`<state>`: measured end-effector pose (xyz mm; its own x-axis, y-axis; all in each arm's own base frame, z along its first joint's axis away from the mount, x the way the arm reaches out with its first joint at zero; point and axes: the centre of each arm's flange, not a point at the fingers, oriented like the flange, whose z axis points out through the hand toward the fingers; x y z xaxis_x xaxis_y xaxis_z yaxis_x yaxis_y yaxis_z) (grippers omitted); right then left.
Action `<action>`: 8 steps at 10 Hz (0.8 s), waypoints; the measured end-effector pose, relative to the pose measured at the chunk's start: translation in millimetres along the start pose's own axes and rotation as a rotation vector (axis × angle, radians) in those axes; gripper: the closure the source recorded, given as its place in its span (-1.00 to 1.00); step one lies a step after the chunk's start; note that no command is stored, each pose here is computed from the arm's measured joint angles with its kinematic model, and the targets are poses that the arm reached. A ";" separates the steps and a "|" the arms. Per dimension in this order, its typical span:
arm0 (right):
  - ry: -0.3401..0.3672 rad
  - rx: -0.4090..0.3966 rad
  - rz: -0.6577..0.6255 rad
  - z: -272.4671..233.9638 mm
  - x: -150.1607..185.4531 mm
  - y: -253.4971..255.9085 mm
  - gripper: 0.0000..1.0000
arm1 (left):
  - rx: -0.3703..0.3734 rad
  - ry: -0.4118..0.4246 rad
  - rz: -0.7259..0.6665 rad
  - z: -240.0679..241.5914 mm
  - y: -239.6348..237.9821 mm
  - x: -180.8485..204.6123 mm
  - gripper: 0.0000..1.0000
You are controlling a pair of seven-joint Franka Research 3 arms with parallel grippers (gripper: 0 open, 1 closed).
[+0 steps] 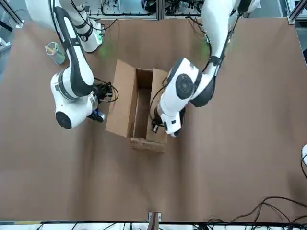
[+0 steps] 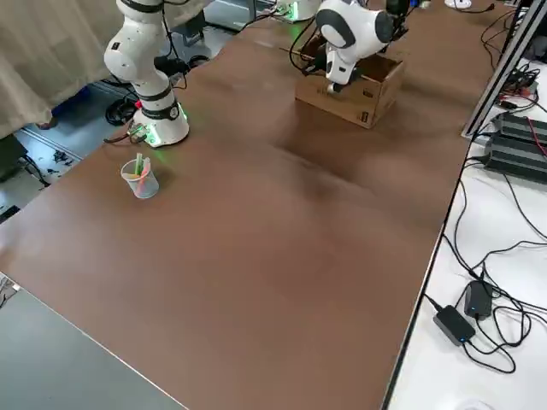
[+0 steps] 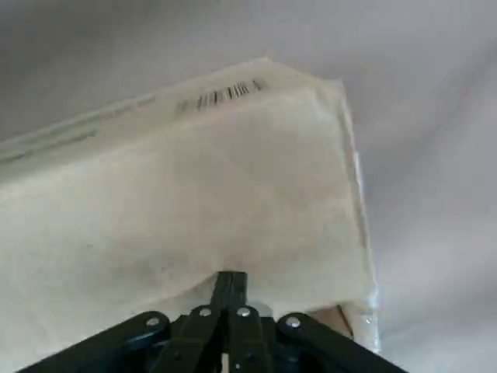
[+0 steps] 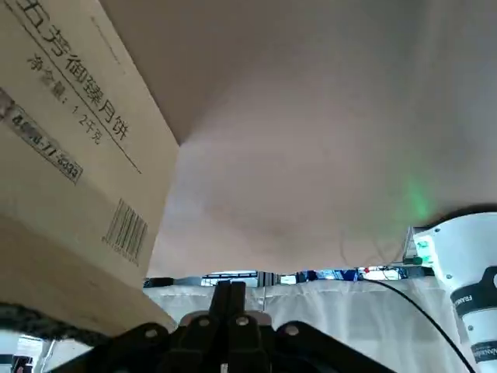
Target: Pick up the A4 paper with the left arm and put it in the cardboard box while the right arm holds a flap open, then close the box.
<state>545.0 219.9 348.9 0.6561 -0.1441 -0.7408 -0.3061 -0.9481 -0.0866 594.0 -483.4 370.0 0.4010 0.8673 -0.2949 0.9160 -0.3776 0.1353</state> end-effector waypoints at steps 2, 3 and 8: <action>-0.006 0.038 0.007 -8.7 -6.0 -7.2 0.98 | 0.002 0.023 0.002 16.5 -1.0 1.6 0.98; -0.010 0.065 0.016 -15.3 -12.2 -14.4 0.98 | 0.005 0.030 0.005 20.6 -1.2 3.0 0.98; -0.025 0.113 0.021 -13.5 -46.1 -66.3 0.98 | -0.087 0.053 -0.003 -39.5 15.9 14.9 0.91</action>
<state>544.3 285.6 397.8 0.6318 -0.1554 -0.7594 -0.3963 -0.9067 -0.1442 614.3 -463.7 405.1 0.3950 0.8853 -0.2453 0.9124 -0.3471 0.2168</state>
